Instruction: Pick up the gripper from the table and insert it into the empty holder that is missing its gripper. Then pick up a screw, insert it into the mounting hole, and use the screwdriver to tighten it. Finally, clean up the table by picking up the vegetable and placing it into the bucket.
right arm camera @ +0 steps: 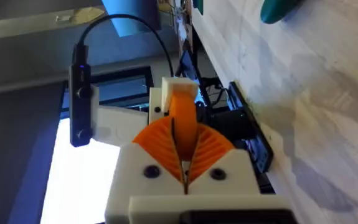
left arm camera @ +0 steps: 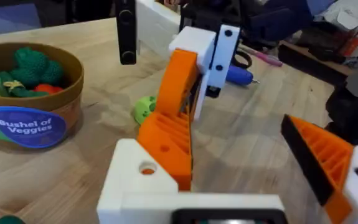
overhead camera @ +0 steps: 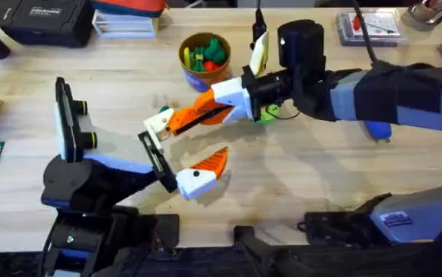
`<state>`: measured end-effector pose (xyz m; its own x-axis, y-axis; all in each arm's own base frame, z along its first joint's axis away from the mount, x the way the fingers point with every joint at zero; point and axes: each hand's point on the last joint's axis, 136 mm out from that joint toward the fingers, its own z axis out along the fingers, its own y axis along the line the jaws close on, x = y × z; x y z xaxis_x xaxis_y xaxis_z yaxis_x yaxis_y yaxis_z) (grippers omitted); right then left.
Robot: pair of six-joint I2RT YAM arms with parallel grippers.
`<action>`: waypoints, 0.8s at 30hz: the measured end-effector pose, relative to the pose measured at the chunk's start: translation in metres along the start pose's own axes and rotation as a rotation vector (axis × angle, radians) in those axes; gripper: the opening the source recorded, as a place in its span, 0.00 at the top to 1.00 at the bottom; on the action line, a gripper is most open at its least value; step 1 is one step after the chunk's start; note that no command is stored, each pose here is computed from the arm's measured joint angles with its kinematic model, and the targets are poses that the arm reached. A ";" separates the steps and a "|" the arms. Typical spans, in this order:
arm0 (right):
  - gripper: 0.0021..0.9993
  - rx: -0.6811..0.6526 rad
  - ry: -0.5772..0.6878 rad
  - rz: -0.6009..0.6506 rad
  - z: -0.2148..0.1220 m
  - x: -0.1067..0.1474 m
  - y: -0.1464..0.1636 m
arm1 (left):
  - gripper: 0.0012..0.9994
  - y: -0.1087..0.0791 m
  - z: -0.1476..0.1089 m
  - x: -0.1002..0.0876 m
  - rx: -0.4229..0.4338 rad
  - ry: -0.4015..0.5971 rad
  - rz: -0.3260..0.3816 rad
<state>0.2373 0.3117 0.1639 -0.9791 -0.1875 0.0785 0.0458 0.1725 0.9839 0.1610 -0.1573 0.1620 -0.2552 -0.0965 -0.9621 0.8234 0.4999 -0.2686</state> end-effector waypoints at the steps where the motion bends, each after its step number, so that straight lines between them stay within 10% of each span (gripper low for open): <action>1: 0.99 0.002 -0.001 0.001 0.001 0.000 -0.001 | 0.01 0.000 0.000 0.000 -0.002 -0.001 -0.001; 24: 0.99 0.055 -0.051 -0.036 0.033 -0.009 0.001 | 0.01 0.008 -0.001 -0.002 -0.041 -0.010 -0.024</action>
<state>0.2398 0.3459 0.1586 -0.9888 -0.1457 0.0337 0.0008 0.2199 0.9755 0.1673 -0.1525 0.1617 -0.2690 -0.1176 -0.9559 0.7957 0.5321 -0.2893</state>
